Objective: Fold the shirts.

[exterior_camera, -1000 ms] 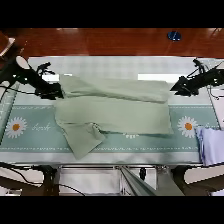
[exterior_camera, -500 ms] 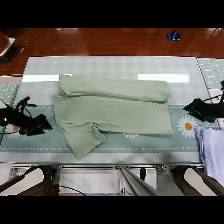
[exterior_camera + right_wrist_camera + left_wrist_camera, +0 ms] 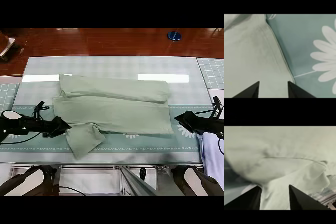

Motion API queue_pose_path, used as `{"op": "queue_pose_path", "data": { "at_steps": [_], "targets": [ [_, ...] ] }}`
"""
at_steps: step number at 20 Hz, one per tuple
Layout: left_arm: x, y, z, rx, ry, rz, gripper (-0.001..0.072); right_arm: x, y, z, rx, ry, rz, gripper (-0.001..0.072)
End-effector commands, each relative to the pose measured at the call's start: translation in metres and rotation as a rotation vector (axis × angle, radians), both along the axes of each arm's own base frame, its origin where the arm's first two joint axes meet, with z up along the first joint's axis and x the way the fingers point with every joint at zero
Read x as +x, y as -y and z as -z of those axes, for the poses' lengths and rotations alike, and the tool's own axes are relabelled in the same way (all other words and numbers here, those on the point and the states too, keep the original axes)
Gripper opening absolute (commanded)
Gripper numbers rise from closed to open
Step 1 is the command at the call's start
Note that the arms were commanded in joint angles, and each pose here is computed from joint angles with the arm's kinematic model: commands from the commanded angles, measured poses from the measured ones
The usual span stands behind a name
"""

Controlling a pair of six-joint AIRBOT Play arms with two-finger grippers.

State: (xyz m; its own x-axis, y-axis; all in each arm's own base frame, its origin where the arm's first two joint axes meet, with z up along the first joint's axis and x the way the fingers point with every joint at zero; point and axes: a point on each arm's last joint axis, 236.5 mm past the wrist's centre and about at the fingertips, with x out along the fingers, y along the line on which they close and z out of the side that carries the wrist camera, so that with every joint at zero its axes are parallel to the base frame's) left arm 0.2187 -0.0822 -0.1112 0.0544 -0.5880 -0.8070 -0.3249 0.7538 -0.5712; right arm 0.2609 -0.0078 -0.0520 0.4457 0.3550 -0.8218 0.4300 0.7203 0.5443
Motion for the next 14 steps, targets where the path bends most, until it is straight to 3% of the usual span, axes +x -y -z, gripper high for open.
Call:
{"op": "queue_pose_path", "data": {
  "at_steps": [1,2,3,5,9,14],
  "targets": [
    [0.007,0.012,0.014,0.057,0.049,0.04,0.0402,-0.003,0.01,0.005,-0.031,-0.005,0.018,0.0414],
    [0.005,0.014,0.014,0.053,0.039,0.046,0.0188,-0.01,0.019,0.01,-0.061,-0.032,0.026,0.0414],
    [0.003,0.015,0.014,0.047,0.033,0.053,0.003,-0.019,0.031,0.016,-0.099,-0.076,0.038,0.0414],
    [0.002,0.015,0.013,0.043,0.028,0.056,0.0023,-0.05,0.046,0.03,-0.147,-0.211,0.051,0.0413],
    [0.002,0.015,0.013,0.043,0.027,0.054,0.0023,-0.078,0.016,0.039,-0.059,-0.335,-0.016,0.0414],
    [0.001,0.016,0.013,0.042,0.026,0.055,0.0023,-0.054,-0.022,0.051,0.054,-0.312,-0.069,0.0414]
  ]
}}
